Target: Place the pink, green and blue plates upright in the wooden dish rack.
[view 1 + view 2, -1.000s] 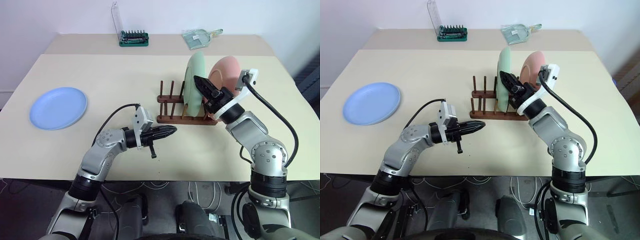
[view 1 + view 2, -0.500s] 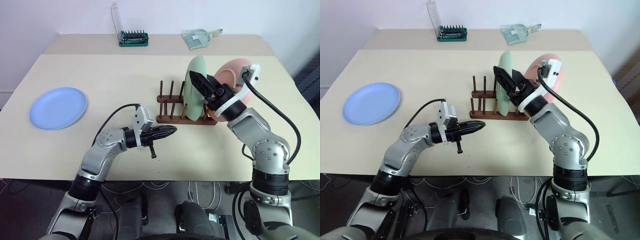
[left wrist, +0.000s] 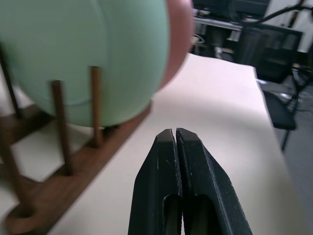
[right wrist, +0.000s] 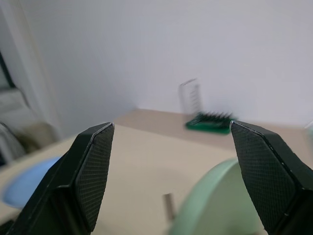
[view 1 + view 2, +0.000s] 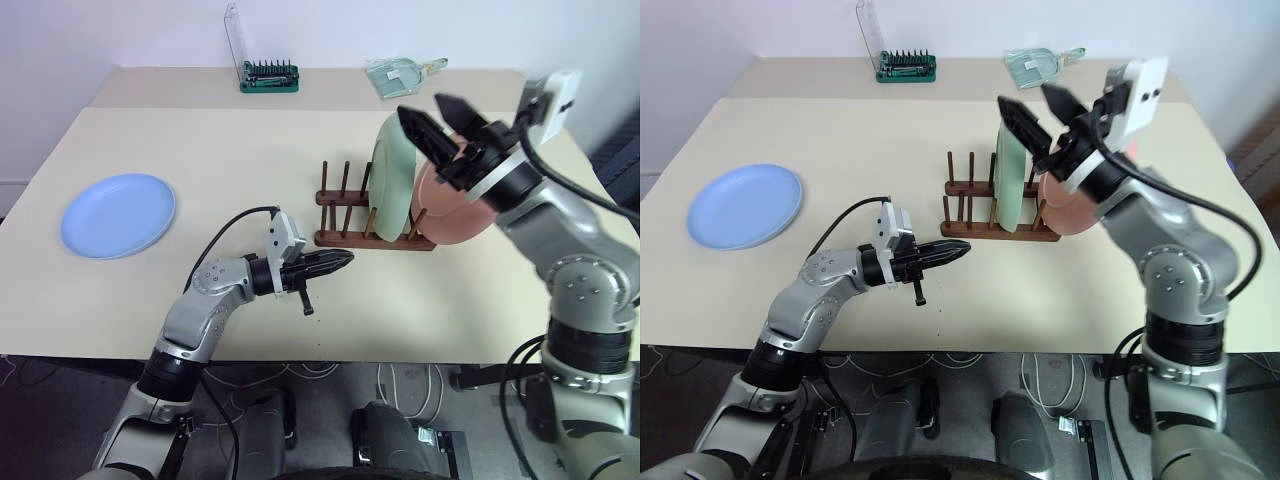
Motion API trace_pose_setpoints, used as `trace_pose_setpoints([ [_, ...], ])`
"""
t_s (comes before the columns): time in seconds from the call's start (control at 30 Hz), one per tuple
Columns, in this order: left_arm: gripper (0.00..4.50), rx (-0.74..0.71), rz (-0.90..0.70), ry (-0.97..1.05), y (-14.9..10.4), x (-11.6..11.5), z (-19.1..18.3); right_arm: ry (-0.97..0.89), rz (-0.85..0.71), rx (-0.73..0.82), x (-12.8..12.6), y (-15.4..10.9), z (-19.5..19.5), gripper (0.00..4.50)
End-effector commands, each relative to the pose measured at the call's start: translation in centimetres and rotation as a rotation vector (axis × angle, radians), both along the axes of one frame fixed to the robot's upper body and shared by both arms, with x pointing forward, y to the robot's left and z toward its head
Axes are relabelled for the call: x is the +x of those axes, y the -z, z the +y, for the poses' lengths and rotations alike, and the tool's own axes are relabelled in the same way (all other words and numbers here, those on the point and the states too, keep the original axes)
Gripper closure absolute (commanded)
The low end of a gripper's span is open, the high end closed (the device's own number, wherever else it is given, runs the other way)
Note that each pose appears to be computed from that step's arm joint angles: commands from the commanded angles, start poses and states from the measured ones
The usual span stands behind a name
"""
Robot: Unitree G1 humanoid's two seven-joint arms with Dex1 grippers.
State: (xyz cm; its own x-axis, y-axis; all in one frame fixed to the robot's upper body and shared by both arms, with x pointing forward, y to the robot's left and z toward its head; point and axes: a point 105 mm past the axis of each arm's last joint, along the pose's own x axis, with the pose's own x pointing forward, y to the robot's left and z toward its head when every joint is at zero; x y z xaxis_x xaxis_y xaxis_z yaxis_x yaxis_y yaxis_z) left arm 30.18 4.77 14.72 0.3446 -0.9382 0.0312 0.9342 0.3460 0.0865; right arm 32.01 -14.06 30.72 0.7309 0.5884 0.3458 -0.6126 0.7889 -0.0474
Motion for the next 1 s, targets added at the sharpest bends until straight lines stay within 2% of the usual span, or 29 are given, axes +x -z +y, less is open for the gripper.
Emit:
trace_pose_setpoints([
  [0.03,4.19,-0.027,-0.106,-0.139,-1.9,1.6,1.6,-0.02,-0.128,-0.131,-1.4,-1.9,0.7,0.61],
  [0.1,3.68,-0.025,-0.152,-0.263,-2.4,3.0,3.3,-0.037,-0.148,-0.215,-1.5,-1.5,1.4,0.59],
  [0.17,2.8,-0.02,-0.188,-0.435,-3.0,4.4,5.8,-0.07,-0.169,-0.285,-1.6,-1.0,2.5,0.59],
  [0.2,2.21,-0.024,-0.189,-0.521,-3.3,5.1,7.1,-0.088,-0.176,-0.303,-1.7,-0.8,3.0,0.59],
  [0.3,0.66,-0.119,-0.215,-0.789,-5.4,6.6,11.7,-0.138,-0.188,-0.342,-1.9,-0.1,4.3,0.59],
  [0.33,0.23,-0.137,-0.24,-0.944,-6.5,7.1,14.4,-0.16,-0.195,-0.359,-2.0,0.1,4.8,0.59],
  [0.37,0.06,-0.148,-0.256,-1.094,-7.5,7.3,16.9,-0.181,-0.204,-0.377,-2.1,0.4,5.2,0.59],
  [0.4,0.06,-0.155,-0.263,-1.192,-8.1,7.4,18.6,-0.194,-0.21,-0.387,-2.2,0.5,5.5,0.59],
  [0.47,0.06,-0.185,-0.208,-1.498,-9.2,6.8,24.9,-0.267,-0.236,-0.433,-2.8,0.7,6.7,0.59],
  [0.53,0.06,-0.146,-0.106,-1.668,-8.8,6.1,29.1,-0.33,-0.251,-0.473,-3.3,1.0,7.7,0.59],
  [0.73,0.06,-0.008,0.192,-1.845,-6.1,4.7,35.9,-0.379,-0.249,-0.495,-2.8,2.0,8.7,0.59],
  [0.83,0.06,0.022,0.288,-1.854,-4.9,4.5,37.1,-0.382,-0.246,-0.491,-2.7,2.2,8.9,0.59],
  [1.0,0.06,0.043,0.525,-1.817,-0.8,4.1,38.4,-0.364,-0.23,-0.478,-2.6,2.8,8.8,0.59],
])
